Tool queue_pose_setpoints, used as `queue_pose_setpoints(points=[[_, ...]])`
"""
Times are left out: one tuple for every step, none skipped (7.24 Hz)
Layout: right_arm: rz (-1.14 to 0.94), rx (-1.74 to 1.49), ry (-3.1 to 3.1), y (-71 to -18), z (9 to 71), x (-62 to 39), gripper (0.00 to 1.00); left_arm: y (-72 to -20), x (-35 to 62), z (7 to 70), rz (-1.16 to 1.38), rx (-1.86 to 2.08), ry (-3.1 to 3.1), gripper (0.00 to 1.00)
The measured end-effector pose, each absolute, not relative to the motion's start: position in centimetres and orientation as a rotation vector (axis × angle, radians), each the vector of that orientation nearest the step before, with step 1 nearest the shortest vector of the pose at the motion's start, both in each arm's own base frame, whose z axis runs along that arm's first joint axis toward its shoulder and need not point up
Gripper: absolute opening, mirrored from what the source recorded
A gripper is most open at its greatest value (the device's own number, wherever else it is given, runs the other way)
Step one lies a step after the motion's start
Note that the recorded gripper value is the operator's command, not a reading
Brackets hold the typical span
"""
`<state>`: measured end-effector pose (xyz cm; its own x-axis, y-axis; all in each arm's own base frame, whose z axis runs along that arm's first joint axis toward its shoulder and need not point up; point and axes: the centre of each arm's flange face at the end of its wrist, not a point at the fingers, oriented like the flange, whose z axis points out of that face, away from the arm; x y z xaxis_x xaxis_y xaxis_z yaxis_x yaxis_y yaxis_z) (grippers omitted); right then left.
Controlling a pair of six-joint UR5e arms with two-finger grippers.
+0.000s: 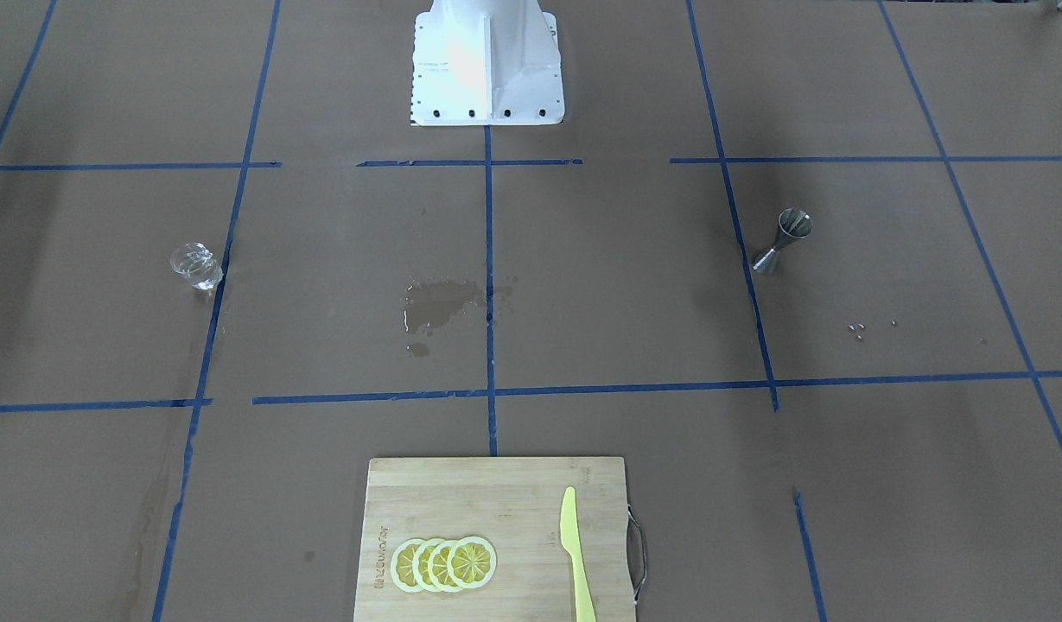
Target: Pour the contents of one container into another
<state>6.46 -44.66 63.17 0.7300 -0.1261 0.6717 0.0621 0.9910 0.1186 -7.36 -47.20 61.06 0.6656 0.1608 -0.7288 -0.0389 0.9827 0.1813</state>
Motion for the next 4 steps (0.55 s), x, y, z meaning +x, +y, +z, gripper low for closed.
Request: queue_pose_setpoints(points=[[-0.104,0.091,-0.746,-44.67,63.14,6.46,1.0,-47.26,-7.35,60.93,0.116,0.16,0.835,1.0],[-0.105,0.092,-0.747,-44.66,63.06,6.45,1.0,-47.37,-7.33,60.8,0.122,0.173,0.835,1.0],[-0.105,0.092,-0.748,-44.63,63.05,6.44,1.0,-47.51,-7.31,60.65,0.132,0.193,0.834,1.0],[-0.105,0.093,-0.749,-44.63,63.0,6.43,1.0,-47.63,-7.31,60.39,0.141,0.214,0.832,1.0]])
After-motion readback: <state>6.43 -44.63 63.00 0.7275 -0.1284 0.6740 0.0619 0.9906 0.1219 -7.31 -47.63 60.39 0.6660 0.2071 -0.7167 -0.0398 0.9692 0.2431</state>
